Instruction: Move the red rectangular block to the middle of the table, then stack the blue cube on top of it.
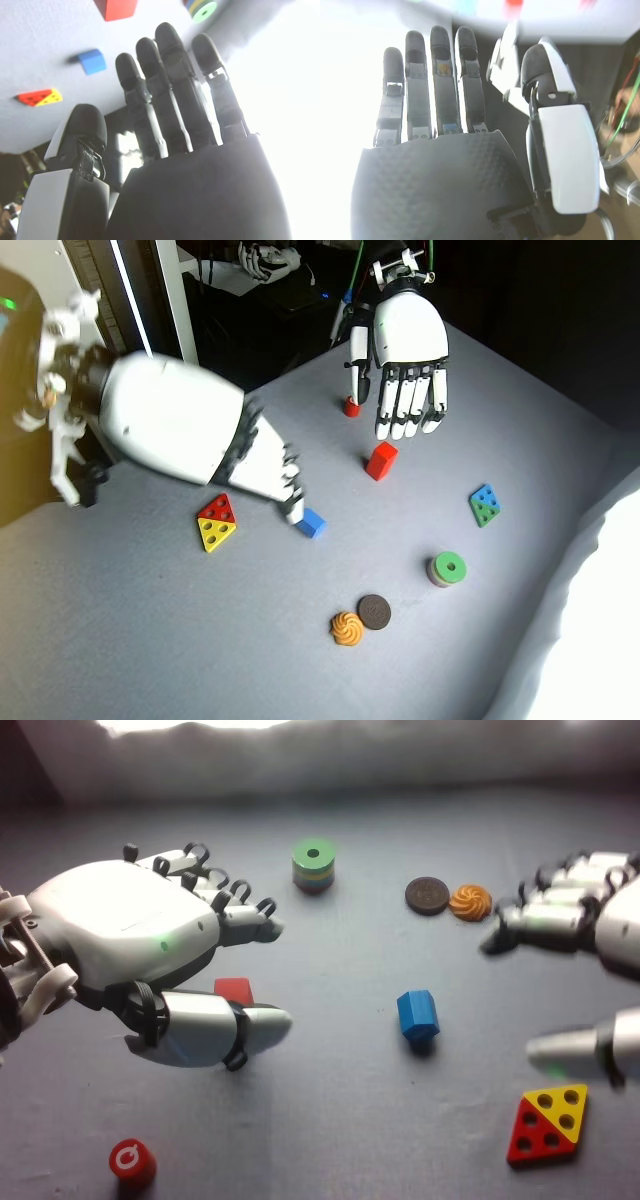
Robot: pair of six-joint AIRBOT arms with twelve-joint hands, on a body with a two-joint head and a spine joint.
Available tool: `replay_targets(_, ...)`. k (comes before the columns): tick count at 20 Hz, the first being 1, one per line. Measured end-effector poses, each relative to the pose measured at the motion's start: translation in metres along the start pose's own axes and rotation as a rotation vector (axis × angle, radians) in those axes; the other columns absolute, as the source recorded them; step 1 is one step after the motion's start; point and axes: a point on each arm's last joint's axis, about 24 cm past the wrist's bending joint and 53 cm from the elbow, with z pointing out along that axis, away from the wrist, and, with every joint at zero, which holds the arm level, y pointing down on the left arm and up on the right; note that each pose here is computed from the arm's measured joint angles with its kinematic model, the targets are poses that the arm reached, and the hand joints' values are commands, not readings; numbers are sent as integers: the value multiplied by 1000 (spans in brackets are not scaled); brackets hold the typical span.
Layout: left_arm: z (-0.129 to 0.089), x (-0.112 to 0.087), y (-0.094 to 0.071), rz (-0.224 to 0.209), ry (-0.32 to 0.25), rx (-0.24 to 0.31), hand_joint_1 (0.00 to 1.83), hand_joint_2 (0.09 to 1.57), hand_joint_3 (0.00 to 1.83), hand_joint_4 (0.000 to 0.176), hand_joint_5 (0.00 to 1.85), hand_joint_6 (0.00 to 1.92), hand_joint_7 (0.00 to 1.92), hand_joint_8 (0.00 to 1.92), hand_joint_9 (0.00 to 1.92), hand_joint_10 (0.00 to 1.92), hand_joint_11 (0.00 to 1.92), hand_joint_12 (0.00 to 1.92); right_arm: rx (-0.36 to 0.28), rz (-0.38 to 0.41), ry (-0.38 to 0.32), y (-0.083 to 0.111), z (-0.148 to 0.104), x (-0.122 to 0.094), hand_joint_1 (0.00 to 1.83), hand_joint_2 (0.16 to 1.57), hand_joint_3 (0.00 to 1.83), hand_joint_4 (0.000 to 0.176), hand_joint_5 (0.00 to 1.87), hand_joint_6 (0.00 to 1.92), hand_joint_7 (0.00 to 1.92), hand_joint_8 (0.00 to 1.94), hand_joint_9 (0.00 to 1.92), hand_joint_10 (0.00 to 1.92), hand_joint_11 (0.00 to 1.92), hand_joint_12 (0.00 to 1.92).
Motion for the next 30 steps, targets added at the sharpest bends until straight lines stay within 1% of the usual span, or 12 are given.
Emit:
replay_targets(2, 0, 0, 1, -2, 1, -4, 0, 1218, 10, 0, 299, 4, 346, 4, 300, 17, 0, 710, -1, 19, -50, -1, 0, -14, 217, 1168, 0, 0, 151, 186, 208, 44, 0, 533, 0, 1216)
replay_targets(5, 0, -2, 3, -9, -8, -15, 0, 1222, 7, 0, 291, 0, 335, 1, 299, 11, 0, 695, 0, 23, -37, -1, 1, -10, 253, 1160, 0, 0, 182, 165, 240, 29, 0, 597, 0, 1261)
replay_targets(7, 0, -4, 5, -8, -15, -20, 0, 1187, 0, 0, 274, 7, 209, 2, 157, 3, 0, 523, 3, 33, -28, -1, 1, -8, 297, 1145, 0, 0, 235, 179, 286, 39, 20, 637, 0, 1302)
replay_targets(9, 0, -6, 5, -5, -26, -22, 0, 1152, 0, 0, 343, 24, 190, 0, 132, 0, 0, 529, 5, 44, -29, -2, 1, -8, 245, 1164, 3, 0, 167, 149, 226, 9, 0, 586, 0, 1266)
replay_targets(11, 2, -9, 2, -10, -39, -18, 25, 1115, 0, 0, 362, 17, 132, 1, 49, 0, 0, 415, 11, 78, -30, -3, 2, -8, 290, 1159, 0, 0, 196, 146, 268, 17, 0, 663, 0, 1291)
replay_targets(13, 3, -12, 2, -26, -52, -21, 118, 1061, 0, 12, 373, 16, 139, 4, 71, 9, 0, 411, 12, 94, -32, -3, 2, -8, 246, 1161, 0, 0, 238, 155, 300, 21, 3, 717, 0, 1345)
replay_targets(14, 4, -14, 3, -38, -62, -33, 141, 1036, 0, 14, 383, 11, 147, 3, 87, 10, 0, 458, 13, 95, -33, -3, 2, -8, 182, 1181, 4, 0, 194, 135, 252, 7, 0, 630, 0, 1269)
replay_targets(15, 5, -15, 5, -40, -69, -45, 189, 1008, 0, 2, 366, 3, 137, 0, 86, 6, 0, 504, 12, 94, -35, -3, 2, -9, 239, 1171, 0, 0, 239, 150, 297, 24, 32, 654, 0, 1333)
replay_targets(18, 7, -13, 4, -38, -72, -48, 257, 967, 0, 0, 333, 0, 96, 0, 71, 0, 0, 555, 12, 95, -40, -3, 2, -10, 322, 1152, 0, 0, 217, 141, 296, 16, 20, 696, 0, 1349)
replay_targets(24, 19, 14, 3, -68, -72, -69, 278, 960, 0, 0, 353, 9, 61, 0, 45, 0, 0, 587, 10, 95, -47, -3, 2, -12, 342, 1152, 0, 0, 245, 156, 322, 23, 22, 719, 0, 1373)
replay_targets(28, 25, 27, 14, -84, -61, -101, 403, 987, 0, 0, 361, 16, 0, 0, 0, 0, 0, 33, 9, 95, -54, -3, 2, -13, 356, 1162, 1, 0, 230, 175, 325, 12, 14, 770, 0, 1423)
replay_targets(30, 28, 29, 17, -90, -59, -109, 442, 971, 0, 8, 412, 32, 0, 0, 0, 0, 0, 33, 9, 95, -54, -3, 2, -13, 404, 1152, 0, 0, 246, 186, 340, 16, 16, 771, 0, 1418)
